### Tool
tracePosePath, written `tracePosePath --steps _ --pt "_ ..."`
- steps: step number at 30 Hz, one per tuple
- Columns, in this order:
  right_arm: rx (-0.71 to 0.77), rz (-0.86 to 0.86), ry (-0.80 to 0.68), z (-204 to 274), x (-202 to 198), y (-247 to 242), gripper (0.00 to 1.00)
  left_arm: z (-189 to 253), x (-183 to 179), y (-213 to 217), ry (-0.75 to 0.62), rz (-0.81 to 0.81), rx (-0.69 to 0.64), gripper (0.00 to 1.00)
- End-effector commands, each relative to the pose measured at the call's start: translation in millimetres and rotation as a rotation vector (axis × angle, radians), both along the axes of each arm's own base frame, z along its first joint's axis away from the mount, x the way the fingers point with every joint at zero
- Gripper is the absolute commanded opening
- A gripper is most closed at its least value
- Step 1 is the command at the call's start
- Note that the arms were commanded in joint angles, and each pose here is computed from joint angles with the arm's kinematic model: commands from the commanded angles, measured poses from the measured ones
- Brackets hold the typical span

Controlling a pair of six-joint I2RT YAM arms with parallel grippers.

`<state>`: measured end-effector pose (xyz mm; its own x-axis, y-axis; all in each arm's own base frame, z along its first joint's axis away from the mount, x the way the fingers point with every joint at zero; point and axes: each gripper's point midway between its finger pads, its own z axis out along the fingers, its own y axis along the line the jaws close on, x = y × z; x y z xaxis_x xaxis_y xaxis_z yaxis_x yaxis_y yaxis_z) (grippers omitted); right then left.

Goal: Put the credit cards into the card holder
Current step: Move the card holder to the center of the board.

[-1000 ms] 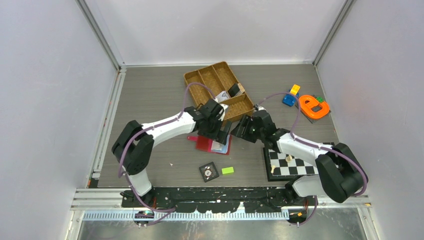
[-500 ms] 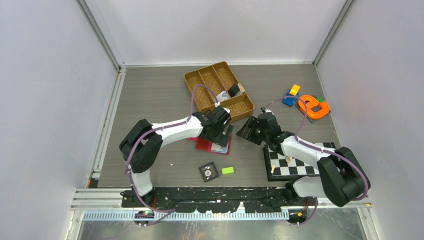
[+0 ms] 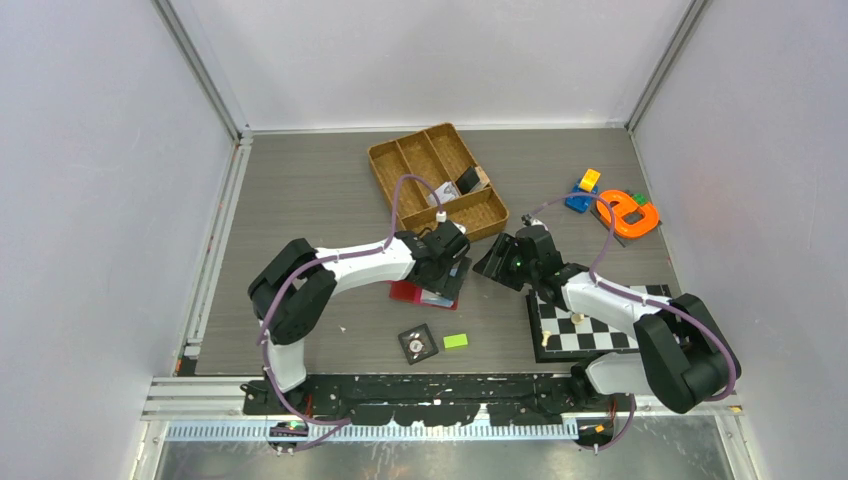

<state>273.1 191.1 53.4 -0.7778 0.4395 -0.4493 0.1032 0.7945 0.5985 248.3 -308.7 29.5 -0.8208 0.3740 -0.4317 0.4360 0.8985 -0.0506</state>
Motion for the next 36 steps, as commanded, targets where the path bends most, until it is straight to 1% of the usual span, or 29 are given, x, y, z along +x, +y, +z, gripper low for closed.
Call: tracePosePath --steps 1,6,12,21,27,32,36 --pt "0.029 -0.016 -0.042 10.7 7.3 1.0 0.60 14.6 14.8 -0.4 -0.093 0.012 0.014 0.88" --pt "0.027 -0.017 -0.039 9.1 7.9 1.2 0.60 25.4 20.7 8.5 -0.143 0.015 0.045 0.84" --pt "0.030 -0.015 -0.033 7.3 8.0 2.4 0.60 29.8 23.9 18.6 -0.170 0.011 0.092 0.79" --pt "0.032 -0.012 -0.028 6.4 8.0 3.3 0.60 39.9 26.1 25.9 -0.204 0.021 0.106 0.69" --pt "0.040 0.001 -0.029 7.8 7.2 5.8 0.60 40.8 25.6 31.1 -0.206 0.028 0.124 0.57" --pt "0.045 0.012 -0.037 11.3 7.3 6.9 0.60 42.3 24.7 37.5 -0.207 0.045 0.128 0.53" --pt "0.061 0.034 -0.040 13.8 6.4 11.5 0.60 40.2 24.5 40.9 -0.175 0.071 0.086 0.53"
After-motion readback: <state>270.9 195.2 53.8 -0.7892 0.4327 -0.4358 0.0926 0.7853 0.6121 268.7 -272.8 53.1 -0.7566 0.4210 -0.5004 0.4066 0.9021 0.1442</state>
